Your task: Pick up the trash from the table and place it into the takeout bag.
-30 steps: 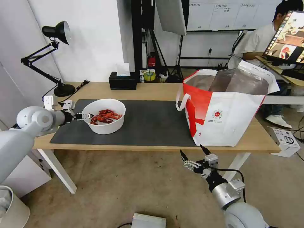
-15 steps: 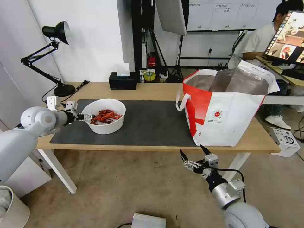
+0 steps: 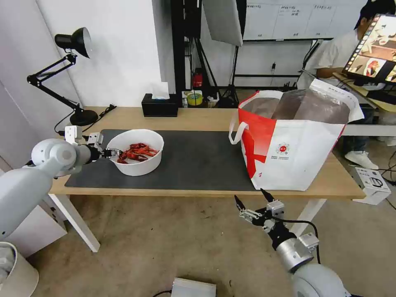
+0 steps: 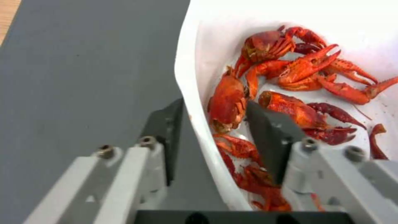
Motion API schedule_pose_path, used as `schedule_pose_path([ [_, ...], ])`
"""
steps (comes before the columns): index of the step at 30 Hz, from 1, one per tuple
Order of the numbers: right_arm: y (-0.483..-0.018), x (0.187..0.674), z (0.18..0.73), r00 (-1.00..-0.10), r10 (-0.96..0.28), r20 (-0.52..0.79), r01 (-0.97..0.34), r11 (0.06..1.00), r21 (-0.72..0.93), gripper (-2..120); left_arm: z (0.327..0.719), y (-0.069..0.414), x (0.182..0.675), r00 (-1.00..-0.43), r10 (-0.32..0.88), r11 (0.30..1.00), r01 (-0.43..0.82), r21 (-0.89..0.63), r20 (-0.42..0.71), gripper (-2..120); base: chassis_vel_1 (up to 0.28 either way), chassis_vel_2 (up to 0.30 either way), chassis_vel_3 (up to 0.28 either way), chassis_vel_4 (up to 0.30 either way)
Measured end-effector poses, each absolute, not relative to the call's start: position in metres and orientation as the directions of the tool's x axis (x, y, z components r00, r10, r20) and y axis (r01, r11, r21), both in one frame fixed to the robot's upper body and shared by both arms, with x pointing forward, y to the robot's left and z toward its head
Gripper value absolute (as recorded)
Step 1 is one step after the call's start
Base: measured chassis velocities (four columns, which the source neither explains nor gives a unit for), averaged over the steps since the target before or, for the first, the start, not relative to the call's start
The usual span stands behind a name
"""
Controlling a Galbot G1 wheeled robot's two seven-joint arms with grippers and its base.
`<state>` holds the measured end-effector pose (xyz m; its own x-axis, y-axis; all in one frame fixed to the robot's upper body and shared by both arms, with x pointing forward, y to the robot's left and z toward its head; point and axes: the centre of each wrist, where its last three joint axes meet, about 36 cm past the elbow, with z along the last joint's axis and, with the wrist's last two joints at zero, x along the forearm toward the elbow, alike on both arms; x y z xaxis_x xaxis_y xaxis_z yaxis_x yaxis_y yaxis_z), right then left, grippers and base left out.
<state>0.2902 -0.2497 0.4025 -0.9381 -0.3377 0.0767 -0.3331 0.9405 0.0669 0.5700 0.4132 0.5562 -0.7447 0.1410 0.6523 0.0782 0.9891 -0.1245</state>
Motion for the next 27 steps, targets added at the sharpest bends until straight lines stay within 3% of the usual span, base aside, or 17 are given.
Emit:
schedule_pose_path([
  [8,-0.25,0.29,0.402,-0.938,-0.338,0.077,-0.333,0.941,0.067,100,0.562,0.409,0.569,-0.745,0.162,0.986,0.091,-0.141,0.647,6,0.0,0.0,0.0,0.0],
  [11,-0.25,0.29,0.402,-0.938,-0.338,0.077,-0.333,0.94,0.067,100,0.563,0.406,0.569,-0.746,0.163,0.986,0.094,-0.141,0.645,0,0.0,0.0,0.0,0.0],
  [27,-0.25,0.29,0.402,-0.938,-0.338,0.077,-0.333,0.941,0.067,100,0.569,0.4,0.578,-0.762,0.15,0.987,0.073,-0.146,0.63,0,0.0,0.0,0.0,0.0],
])
